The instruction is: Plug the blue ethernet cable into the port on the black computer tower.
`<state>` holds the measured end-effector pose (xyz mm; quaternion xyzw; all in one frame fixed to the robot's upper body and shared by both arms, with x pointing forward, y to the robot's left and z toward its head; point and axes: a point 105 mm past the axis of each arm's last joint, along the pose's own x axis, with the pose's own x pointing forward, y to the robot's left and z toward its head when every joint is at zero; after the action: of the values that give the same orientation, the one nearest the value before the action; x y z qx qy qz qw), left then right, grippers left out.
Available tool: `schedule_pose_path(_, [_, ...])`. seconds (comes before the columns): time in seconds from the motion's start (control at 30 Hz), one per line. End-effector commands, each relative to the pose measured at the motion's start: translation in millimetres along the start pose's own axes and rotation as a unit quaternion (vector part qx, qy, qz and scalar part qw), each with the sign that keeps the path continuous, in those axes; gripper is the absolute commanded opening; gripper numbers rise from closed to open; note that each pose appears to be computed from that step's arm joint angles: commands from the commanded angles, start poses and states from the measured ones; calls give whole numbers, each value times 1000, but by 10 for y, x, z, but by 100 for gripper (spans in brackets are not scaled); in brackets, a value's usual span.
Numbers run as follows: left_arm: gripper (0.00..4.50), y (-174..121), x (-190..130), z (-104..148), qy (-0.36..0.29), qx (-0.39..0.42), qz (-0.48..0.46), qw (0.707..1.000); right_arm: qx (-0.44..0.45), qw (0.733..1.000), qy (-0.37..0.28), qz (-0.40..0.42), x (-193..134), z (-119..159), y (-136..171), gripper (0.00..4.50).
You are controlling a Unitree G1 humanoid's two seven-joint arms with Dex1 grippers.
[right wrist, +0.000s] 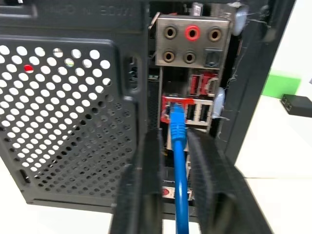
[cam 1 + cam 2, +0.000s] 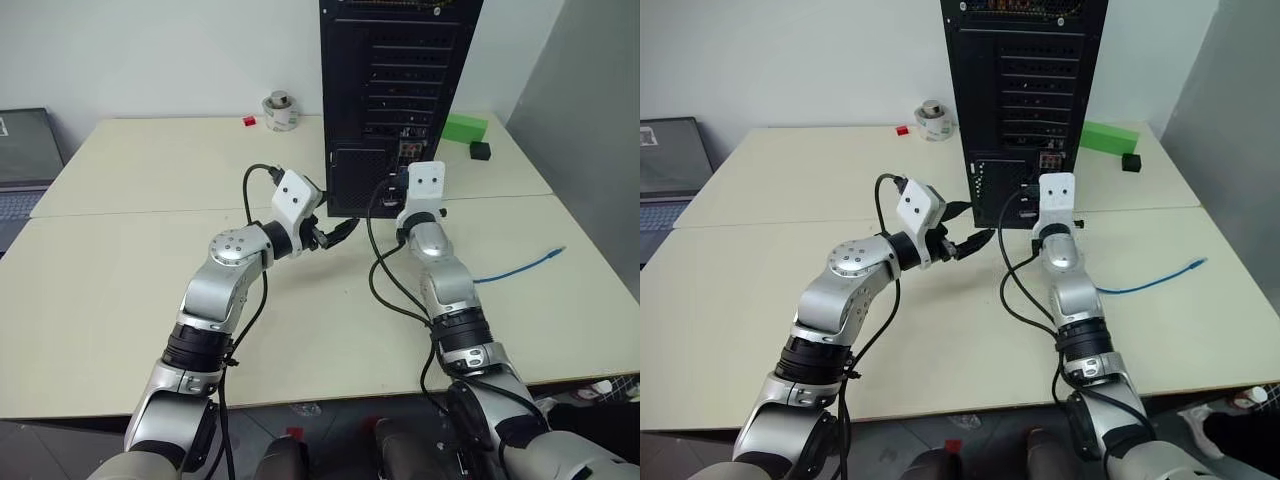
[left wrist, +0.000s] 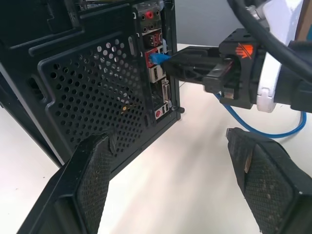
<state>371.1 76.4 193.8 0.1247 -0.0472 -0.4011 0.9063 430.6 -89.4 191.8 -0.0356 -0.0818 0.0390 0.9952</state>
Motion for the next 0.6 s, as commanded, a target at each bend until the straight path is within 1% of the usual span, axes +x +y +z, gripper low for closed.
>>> schedule_pose_path(0.03, [383, 90, -23, 159, -26, 19, 15, 999, 1, 999, -39, 24, -74, 242, -19, 196])
schedule_pose_path(0.07, [383, 96, -22, 160, -26, 19, 16, 999, 1, 999, -38, 27, -95, 244, -28, 211])
schedule_pose_path(0.1, [383, 106, -22, 162, -27, 20, 19, 999, 1, 999, -38, 30, -121, 250, -40, 244])
schedule_pose_path(0.17, [383, 135, -25, 164, -27, 24, 26, 999, 2, 999, -35, 40, -180, 263, -61, 271])
schedule_pose_path(0.27, [383, 186, -32, 164, -25, 32, 38, 998, 1, 997, -29, 66, -289, 294, -86, 333])
schedule_pose_path(0.37, [383, 246, -31, 118, -4, 45, 51, 998, -20, 994, -29, 101, -422, 365, -169, 405])
schedule_pose_path(0.43, [383, 268, -37, 112, 3, 60, 55, 997, -31, 991, -24, 126, -502, 402, -229, 437])
schedule_pose_path(0.47, [383, 275, -44, 103, 9, 71, 55, 996, -38, 989, -22, 142, -556, 426, -282, 444])
schedule_pose_path(0.53, [383, 296, -57, 94, 16, 83, 56, 995, -49, 982, -19, 184, -680, 487, -356, 444])
schedule_pose_path(0.6, [383, 334, -69, 118, 11, 79, 61, 995, -56, 976, -15, 211, -767, 531, -398, 444])
